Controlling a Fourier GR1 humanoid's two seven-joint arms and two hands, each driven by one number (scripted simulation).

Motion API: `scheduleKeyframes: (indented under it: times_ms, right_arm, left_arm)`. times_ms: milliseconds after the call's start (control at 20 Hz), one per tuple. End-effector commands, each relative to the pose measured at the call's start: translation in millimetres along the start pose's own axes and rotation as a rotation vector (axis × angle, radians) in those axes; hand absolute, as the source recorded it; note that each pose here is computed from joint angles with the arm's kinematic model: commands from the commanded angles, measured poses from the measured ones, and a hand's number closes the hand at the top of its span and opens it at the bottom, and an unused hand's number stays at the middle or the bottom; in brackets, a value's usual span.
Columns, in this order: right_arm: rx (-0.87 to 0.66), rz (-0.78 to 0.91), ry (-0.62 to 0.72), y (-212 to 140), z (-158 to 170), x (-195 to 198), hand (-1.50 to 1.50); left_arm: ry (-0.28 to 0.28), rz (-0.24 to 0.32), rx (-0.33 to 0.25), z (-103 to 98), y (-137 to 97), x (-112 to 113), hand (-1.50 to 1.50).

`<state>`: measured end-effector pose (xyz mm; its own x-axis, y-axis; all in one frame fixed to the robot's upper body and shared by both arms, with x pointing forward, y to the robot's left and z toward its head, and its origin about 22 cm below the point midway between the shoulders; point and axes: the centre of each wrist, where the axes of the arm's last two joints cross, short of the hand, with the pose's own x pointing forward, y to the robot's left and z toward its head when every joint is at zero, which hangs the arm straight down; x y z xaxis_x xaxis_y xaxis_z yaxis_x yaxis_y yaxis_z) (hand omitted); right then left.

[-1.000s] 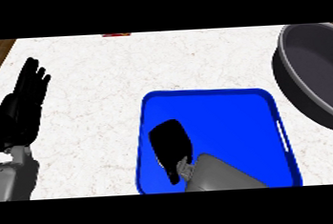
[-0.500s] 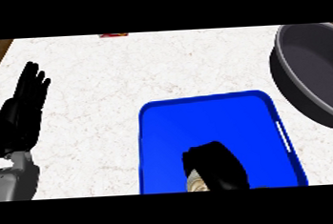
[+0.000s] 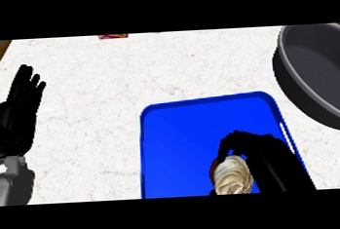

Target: Pick the cupcake from the tray and place it in the pot

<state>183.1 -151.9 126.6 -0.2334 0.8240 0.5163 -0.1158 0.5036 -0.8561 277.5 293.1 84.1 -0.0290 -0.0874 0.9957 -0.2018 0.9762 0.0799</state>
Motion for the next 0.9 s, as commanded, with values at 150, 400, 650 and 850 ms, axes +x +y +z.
scheduleKeyframes:
  times_ms: [150,400,650,850]
  right_arm:
    - [-0.414,-0.047,0.049,-69.5,18.1,-4.7,1.50]
    - [-0.520,-0.032,0.096,-103.1,35.3,-28.1,1.50]
    - [-0.549,-0.111,0.146,-143.9,5.3,-67.8,1.50]
    - [-0.572,-0.149,0.182,-150.6,-2.7,-99.9,1.50]
  left_arm:
    - [0.007,-0.006,-0.032,-1.1,-17.0,2.0,0.00]
    - [-0.012,-0.009,-0.012,5.1,-11.7,-13.2,0.00]
    - [-0.001,-0.002,-0.028,-3.0,4.2,-7.5,0.00]
    - [0.005,0.013,-0.044,7.4,-19.2,-4.5,0.00]
